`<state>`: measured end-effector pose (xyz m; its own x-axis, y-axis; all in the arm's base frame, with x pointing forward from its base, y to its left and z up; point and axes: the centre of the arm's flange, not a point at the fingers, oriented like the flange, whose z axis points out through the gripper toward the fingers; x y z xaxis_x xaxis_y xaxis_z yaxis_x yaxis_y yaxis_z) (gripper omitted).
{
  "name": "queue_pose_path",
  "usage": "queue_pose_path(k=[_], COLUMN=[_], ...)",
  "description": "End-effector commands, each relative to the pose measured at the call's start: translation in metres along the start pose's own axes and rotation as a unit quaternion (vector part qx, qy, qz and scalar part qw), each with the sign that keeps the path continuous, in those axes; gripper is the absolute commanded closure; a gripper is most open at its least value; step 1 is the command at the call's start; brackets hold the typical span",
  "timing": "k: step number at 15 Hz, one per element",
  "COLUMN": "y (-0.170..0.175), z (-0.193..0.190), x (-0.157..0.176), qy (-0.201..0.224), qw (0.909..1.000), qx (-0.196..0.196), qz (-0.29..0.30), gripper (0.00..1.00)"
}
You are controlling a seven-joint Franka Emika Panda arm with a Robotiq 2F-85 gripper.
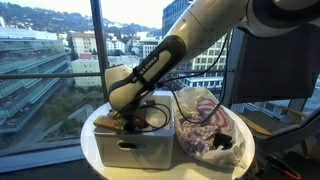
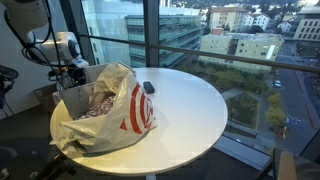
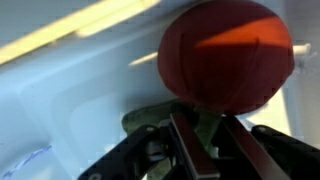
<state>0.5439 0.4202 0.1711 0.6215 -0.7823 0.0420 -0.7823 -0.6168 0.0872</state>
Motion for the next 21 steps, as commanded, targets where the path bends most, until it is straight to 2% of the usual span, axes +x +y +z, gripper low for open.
queue_pose_path(k=[1,5,8,11,14,17,21], y=[0.000,0.008,0.022,0.049,0.079,0.122,0.190], z=[-0.014,-0.029,-0.064,-0.122,-0.173,-0.214,-0.239], x=[0.011,0.022,0.035,0.048,0.054,0.059,0.066], qy=[-0.014,-0.017,-0.013,-0.006,0.025,0.054,0.066], qw=[0.9998,0.9993,0.9989,0.9993,0.9965,0.9901,0.9765], qx=[-0.005,-0.021,-0.035,-0.003,0.042,0.067,0.090], qz=[0.010,0.028,0.028,0.036,0.067,0.111,0.184], gripper=[0.99,0.97,0.97,0.97,0.97,0.97,0.97])
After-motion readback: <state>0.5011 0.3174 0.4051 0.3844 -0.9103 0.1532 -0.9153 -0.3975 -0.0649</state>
